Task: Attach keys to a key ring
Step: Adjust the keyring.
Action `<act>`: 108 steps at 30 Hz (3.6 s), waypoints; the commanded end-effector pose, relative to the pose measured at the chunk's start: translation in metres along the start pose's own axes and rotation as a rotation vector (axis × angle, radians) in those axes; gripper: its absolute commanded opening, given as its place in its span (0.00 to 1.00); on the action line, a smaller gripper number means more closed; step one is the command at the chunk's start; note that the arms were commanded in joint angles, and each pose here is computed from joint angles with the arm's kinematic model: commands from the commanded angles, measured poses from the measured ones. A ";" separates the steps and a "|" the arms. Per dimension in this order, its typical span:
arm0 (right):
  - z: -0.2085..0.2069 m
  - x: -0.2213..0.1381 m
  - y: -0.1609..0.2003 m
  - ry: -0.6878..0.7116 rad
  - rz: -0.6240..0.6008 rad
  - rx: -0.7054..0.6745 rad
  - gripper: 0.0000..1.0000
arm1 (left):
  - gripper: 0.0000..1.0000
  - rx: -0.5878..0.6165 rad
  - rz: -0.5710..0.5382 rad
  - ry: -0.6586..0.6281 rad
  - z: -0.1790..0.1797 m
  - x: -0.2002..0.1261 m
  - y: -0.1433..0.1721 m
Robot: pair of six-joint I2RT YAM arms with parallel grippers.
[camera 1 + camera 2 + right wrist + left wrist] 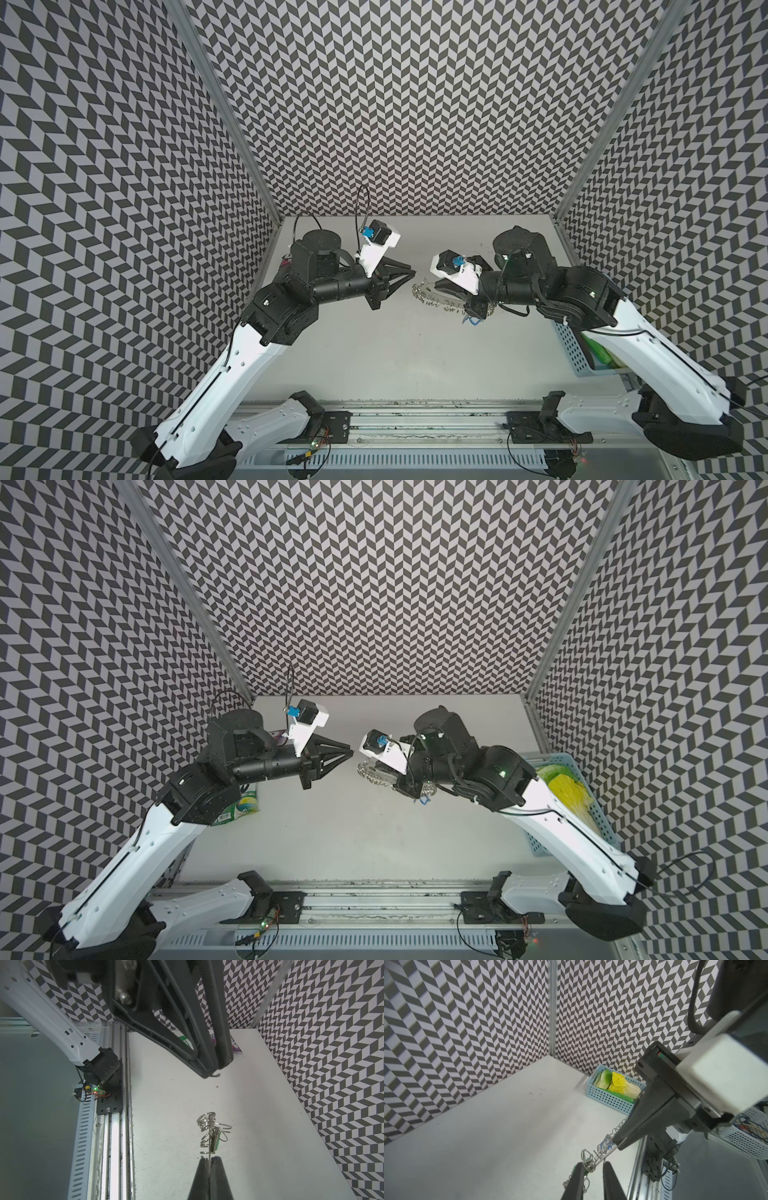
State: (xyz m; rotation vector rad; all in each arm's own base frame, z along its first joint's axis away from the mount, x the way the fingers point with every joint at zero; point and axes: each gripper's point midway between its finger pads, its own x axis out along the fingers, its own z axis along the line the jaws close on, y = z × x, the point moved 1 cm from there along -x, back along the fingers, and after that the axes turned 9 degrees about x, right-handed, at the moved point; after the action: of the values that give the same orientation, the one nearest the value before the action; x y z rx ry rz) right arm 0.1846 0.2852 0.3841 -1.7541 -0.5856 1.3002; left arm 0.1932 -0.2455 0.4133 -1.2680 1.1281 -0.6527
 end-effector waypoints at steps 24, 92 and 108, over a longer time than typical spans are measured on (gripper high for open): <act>0.003 0.002 -0.002 0.012 0.022 -0.103 0.00 | 0.10 -0.403 0.185 0.009 0.013 0.032 0.021; 0.008 0.014 0.002 0.039 0.040 -0.093 0.00 | 0.00 -0.400 0.266 -0.082 0.005 0.032 0.050; 0.001 0.004 -0.021 0.059 -0.074 -0.024 0.00 | 0.00 -0.477 -0.051 -0.126 0.013 0.018 0.018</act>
State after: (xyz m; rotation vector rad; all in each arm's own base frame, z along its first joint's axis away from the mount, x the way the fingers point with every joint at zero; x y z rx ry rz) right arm 0.1868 0.2962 0.3738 -1.8232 -0.5501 1.2816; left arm 0.2029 -0.2514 0.3617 -1.6334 1.2778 -0.2334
